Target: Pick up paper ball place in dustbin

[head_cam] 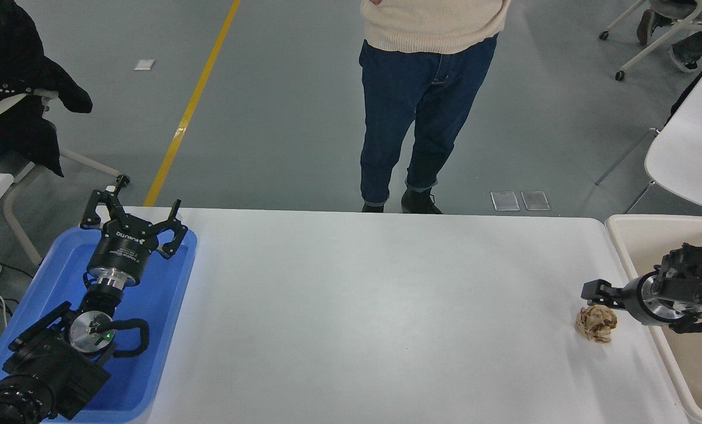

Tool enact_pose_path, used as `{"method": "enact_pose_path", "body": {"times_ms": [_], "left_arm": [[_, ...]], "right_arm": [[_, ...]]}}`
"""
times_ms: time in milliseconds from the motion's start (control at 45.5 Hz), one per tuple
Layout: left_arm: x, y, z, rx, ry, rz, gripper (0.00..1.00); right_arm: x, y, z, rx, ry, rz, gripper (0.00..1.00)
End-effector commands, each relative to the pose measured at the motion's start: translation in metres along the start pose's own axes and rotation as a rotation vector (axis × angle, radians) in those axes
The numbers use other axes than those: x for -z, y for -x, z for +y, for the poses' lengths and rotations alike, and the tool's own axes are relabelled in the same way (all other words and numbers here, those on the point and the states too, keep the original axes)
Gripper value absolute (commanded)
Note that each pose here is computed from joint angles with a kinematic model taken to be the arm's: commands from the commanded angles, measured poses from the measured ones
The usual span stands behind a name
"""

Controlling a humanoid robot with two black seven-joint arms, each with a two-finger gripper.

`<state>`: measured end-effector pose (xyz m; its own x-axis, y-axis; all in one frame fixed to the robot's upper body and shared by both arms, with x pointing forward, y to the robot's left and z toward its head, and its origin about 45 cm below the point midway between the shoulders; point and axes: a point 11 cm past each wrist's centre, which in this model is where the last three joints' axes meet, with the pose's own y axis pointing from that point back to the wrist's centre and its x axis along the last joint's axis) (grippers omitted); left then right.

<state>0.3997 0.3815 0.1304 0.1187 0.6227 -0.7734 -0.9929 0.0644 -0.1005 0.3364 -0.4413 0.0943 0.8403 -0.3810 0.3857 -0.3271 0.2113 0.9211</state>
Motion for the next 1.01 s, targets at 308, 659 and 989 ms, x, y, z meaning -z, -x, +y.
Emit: {"method": "enact_pose_path", "body": {"times_ms": [308,659,989], "left_arm": [[0.000,0.000,0.000,0.000,0.000,0.000,1.00],[0.000,0.000,0.000,0.000,0.000,0.000,1.00],[0.000,0.000,0.000,0.000,0.000,0.000,1.00]], "right_arm": [[0.011,0.008,-0.024,-0.051,0.027,0.064,1.00],[-0.002,0.018,-0.035,-0.054,0.063,0.089,1.00],[-0.004,0.025,-0.037,-0.044,0.064,0.068,0.72]]}}
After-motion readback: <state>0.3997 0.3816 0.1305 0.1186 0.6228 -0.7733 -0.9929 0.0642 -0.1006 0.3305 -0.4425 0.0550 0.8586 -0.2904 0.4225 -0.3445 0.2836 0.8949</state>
